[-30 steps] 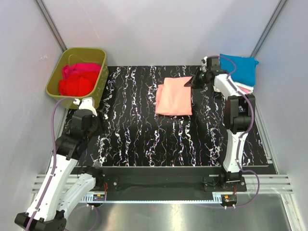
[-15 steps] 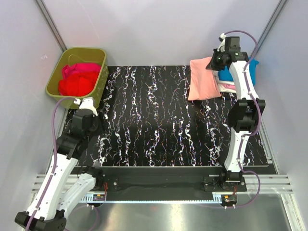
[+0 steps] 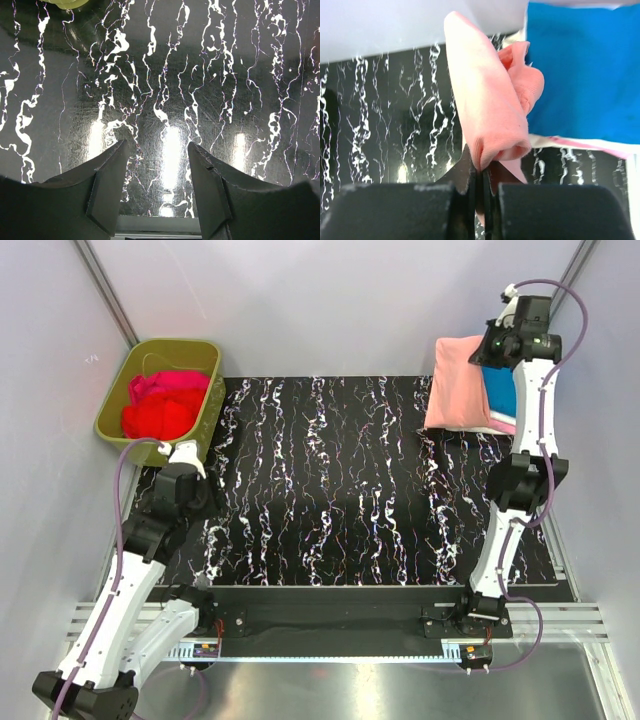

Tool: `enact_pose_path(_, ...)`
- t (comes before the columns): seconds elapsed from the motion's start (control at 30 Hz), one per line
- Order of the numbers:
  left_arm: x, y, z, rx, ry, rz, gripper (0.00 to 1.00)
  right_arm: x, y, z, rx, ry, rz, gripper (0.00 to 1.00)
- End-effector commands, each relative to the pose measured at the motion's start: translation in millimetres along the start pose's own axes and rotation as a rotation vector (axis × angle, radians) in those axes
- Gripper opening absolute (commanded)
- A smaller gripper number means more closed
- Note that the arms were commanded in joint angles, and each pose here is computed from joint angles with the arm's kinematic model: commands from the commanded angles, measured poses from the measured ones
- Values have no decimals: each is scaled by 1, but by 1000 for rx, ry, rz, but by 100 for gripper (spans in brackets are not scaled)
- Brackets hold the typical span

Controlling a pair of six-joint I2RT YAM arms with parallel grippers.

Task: Fold and stack the t-shirts
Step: Neatly place the folded tshirt to the corner

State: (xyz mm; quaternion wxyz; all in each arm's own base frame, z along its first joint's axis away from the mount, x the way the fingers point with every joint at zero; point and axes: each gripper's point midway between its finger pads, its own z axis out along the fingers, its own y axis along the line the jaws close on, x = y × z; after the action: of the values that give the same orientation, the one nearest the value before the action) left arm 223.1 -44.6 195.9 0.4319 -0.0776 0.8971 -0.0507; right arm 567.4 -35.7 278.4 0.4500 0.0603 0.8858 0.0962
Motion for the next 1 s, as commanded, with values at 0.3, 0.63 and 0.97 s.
enact_pose_path(0.3, -11, -2, 5, -1, -36, -5, 56, -76, -12, -50, -48, -243, -35, 0)
enact_pose_path(0.63, -10, -1, 7, -5, -27, -3, 56, -89, -37, -57, -71, -289, 8, 0)
enact_pose_path(0.97, -8, -1, 10, -9, -12, 0, 56, -74, -76, -19, -135, -256, 71, 0)
